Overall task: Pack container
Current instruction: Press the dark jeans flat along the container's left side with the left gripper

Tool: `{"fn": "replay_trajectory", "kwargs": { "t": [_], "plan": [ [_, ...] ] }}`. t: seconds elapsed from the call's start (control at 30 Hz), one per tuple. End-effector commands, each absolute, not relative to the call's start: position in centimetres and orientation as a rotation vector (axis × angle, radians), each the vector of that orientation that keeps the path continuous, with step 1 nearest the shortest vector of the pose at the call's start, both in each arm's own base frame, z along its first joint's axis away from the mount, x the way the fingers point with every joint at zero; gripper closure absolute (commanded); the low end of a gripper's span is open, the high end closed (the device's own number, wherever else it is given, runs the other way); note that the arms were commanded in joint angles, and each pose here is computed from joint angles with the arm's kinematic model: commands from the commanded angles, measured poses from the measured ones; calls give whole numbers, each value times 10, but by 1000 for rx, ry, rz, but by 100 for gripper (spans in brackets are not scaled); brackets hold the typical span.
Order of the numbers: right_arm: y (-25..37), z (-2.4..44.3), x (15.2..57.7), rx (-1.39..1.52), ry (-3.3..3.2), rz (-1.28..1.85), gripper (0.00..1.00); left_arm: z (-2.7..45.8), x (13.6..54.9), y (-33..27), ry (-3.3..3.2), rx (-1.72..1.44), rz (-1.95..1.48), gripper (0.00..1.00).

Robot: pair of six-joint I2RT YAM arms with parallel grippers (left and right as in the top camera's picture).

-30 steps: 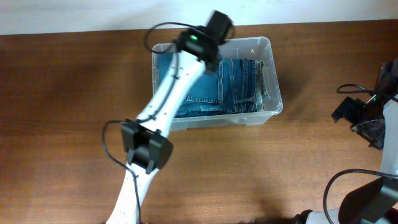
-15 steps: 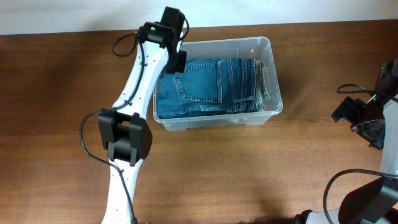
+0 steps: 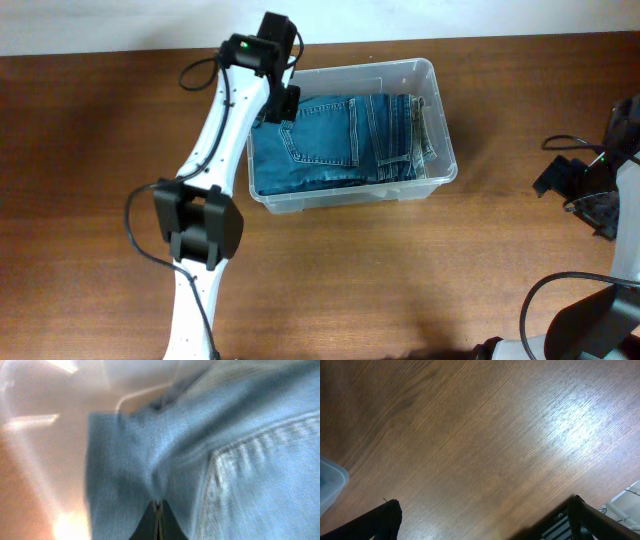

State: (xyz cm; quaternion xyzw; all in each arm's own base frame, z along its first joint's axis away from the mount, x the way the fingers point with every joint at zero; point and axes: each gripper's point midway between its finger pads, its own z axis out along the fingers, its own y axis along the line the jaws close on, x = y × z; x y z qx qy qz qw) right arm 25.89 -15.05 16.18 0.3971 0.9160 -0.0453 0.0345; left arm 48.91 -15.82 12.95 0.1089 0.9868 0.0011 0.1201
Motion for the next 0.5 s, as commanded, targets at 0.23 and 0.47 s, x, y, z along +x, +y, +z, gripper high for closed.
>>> {"fn": "replay_trajectory", "kwargs": {
  "t": [0.23,0.47],
  "plan": [
    [-151,162,259,1234,2811,-141,1,239,422,-162,2836,370,-198,99],
    [-151,162,259,1234,2811,-141,2,201,401,-159,3002,387,-181,99]
  ]
}}
